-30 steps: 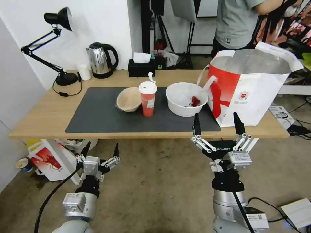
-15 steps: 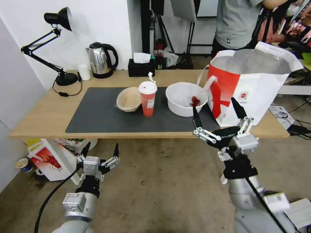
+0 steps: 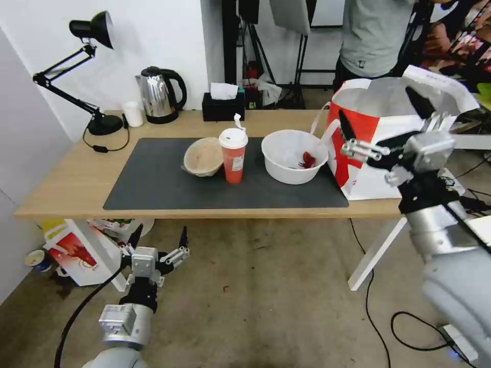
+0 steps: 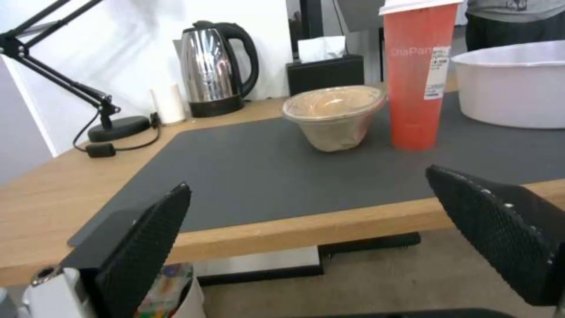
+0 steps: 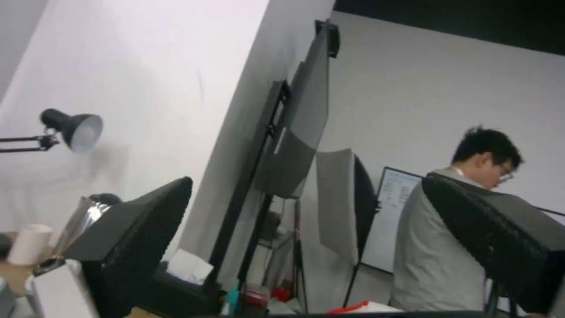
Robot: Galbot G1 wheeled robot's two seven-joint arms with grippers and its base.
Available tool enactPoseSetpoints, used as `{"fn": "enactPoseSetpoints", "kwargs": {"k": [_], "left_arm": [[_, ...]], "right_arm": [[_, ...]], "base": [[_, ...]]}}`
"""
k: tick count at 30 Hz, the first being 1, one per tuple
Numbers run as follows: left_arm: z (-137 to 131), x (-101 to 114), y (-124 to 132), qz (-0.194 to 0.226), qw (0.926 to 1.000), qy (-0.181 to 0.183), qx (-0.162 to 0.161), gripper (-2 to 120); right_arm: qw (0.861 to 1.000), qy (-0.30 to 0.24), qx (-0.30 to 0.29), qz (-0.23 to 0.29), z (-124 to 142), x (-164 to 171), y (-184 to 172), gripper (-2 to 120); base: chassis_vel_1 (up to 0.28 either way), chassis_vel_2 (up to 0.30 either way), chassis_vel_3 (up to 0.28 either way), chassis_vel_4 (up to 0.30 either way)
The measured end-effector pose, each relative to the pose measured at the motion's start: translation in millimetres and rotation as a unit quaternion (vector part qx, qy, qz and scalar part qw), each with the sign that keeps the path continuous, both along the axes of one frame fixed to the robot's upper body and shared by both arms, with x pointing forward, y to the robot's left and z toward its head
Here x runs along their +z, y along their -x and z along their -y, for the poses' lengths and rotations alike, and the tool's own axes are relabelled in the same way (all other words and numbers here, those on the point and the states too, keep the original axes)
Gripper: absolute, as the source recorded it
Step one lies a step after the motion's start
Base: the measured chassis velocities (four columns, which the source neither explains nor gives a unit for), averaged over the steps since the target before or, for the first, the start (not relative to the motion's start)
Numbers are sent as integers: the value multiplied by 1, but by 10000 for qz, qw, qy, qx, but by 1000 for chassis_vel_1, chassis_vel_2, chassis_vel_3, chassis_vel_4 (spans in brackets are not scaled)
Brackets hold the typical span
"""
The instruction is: Pick up the trash from the table and place it into the takeout bag.
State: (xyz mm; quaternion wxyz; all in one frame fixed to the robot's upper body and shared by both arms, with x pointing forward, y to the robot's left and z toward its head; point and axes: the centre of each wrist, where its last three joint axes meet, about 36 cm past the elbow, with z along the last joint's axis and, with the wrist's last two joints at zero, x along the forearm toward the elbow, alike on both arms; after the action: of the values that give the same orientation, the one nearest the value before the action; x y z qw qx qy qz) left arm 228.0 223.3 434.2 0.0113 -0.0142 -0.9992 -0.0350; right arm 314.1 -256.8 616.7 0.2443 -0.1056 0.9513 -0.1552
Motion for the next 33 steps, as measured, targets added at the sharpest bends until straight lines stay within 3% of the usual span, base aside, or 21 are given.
{"fn": "enactPoseSetpoints", "kwargs": {"k": [9,17,21,27,33], "left_arm": [[0,0,0,0,10000,0,0,100],[0,0,0,0,10000,0,0,100],[0,0,0,0,10000,0,0,100],[0,0,0,0,10000,0,0,100],[0,0,0,0,10000,0,0,100]], "right_arm": [[9970,389,663,-94,10,5,-15,100],[9859,1145,1203,-201,13,20,-23,100],[9748,1734,1207,-708,6,44,-9,100],[9613,1983,1574,-1085,8,63,-9,100],[9307,2367,2169,-1752,18,67,-19,100]], "base": [[0,0,0,0],[0,0,0,0],[0,0,0,0],[0,0,0,0],[0,0,0,0]]}}
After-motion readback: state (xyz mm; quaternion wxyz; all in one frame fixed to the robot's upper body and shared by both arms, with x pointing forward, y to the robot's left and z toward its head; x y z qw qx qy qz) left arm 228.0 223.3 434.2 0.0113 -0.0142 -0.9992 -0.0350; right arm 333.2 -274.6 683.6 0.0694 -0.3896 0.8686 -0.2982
